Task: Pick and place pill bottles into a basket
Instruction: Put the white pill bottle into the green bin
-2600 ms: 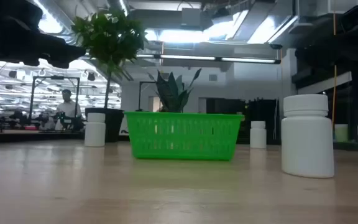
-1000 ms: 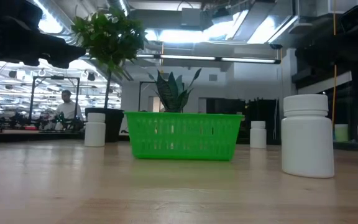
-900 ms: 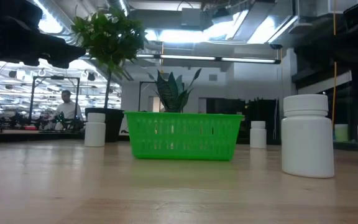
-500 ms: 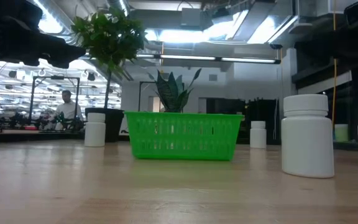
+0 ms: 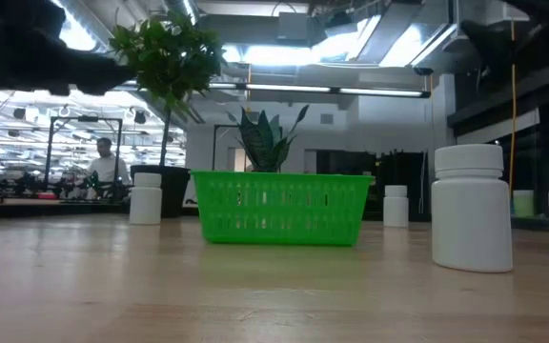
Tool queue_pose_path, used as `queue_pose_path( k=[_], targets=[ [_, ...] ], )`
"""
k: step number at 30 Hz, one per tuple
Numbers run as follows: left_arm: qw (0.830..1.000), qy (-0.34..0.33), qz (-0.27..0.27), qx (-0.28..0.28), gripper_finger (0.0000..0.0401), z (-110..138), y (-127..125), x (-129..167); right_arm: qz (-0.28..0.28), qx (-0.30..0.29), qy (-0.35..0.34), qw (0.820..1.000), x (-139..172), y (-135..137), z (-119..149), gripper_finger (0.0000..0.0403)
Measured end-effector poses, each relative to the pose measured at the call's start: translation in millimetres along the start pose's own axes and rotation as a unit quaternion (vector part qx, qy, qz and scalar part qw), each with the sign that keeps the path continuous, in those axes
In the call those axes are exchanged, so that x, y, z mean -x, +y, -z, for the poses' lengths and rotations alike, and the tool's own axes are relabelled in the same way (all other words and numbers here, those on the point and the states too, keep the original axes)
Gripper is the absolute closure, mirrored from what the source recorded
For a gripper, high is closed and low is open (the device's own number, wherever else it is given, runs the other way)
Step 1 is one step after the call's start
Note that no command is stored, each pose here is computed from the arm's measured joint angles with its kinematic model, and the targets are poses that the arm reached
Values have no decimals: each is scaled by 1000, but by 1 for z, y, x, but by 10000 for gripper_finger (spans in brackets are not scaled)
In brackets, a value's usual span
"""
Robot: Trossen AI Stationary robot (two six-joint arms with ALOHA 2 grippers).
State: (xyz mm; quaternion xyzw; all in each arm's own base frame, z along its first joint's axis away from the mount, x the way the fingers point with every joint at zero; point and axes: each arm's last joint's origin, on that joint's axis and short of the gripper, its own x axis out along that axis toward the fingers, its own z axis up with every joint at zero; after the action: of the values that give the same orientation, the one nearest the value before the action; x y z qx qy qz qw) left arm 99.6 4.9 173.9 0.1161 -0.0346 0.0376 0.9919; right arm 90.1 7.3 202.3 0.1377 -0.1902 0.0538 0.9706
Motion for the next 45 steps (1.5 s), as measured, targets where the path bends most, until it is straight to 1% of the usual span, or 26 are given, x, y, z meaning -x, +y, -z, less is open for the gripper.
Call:
queue_pose_path(
  k=[3, 7, 10, 12, 14, 17, 19, 20, 25, 28, 29, 31, 33, 34, 35, 37, 38, 40, 42, 44, 45],
  targets=[
    [999, -29, -21, 11, 116, -6, 2, 0, -10, -3, -38, 999, 0, 2, -7, 169],
    [996, -51, -19, 66, 117, -10, 3, 1, -21, -15, -77, 997, 1, 4, -15, 169],
    [992, -77, -20, 97, 117, -15, 4, 1, -24, -18, -84, 996, 1, 4, -16, 169],
    [985, -105, -19, 135, 118, -20, 5, 2, -25, -32, -85, 996, 2, 4, -16, 169],
    [978, -115, -10, 176, 118, -22, 5, 3, -27, -50, -86, 995, 2, 4, -17, 169],
    [961, -131, 10, 243, 118, -25, 5, 3, -27, -68, -90, 993, 2, 4, -18, 169],
    [951, -130, 16, 280, 118, -24, 5, 3, -15, -71, -99, 993, 2, 4, -19, 169],
    [949, -128, 16, 286, 118, -24, 5, 3, -6, -72, -103, 992, 2, 3, -19, 169],
    [950, -117, 13, 289, 116, -22, 5, 3, 39, -75, -117, 989, 2, 1, -19, 169],
    [950, -117, 0, 291, 116, -22, 6, 3, 63, -77, -124, 987, 2, -1, -20, 169],
    [949, -118, -9, 293, 116, -22, 6, 3, 80, -79, -129, 985, 3, -2, -20, 169],
    [945, -123, -26, 301, 116, -22, 7, 3, 118, -85, -140, 979, 3, -4, -20, 169],
    [935, -139, -30, 326, 116, -25, 8, 4, 134, -89, -143, 977, 3, -5, -20, 169],
    [928, -146, -35, 342, 116, -26, 9, 4, 137, -85, -136, 978, 3, -5, -21, 169],
    [920, -150, -51, 358, 116, -26, 10, 4, 140, -80, -127, 979, 2, -4, -23, 169],
    [905, -151, -121, 378, 116, -23, 14, 4, 153, -75, -103, 980, 0, -2, -31, 169],
    [900, -153, -147, 382, 116, -22, 15, 5, 165, -73, -83, 980, -2, -1, -36, 169],
    [893, -151, -174, 385, 117, -21, 16, 5, 199, -83, -29, 976, -4, 1, -48, 169],
    [892, -148, -180, 387, 117, -20, 16, 5, 245, -87, 43, 965, -6, 4, -63, 169],
    [893, -147, -169, 391, 117, -20, 16, 5, 303, -85, 116, 942, -7, 6, -78, 169],
    [894, -146, -165, 391, 118, -20, 16, 4, 324, -75, 151, 931, -9, 7, -86, 169]
  ],
)
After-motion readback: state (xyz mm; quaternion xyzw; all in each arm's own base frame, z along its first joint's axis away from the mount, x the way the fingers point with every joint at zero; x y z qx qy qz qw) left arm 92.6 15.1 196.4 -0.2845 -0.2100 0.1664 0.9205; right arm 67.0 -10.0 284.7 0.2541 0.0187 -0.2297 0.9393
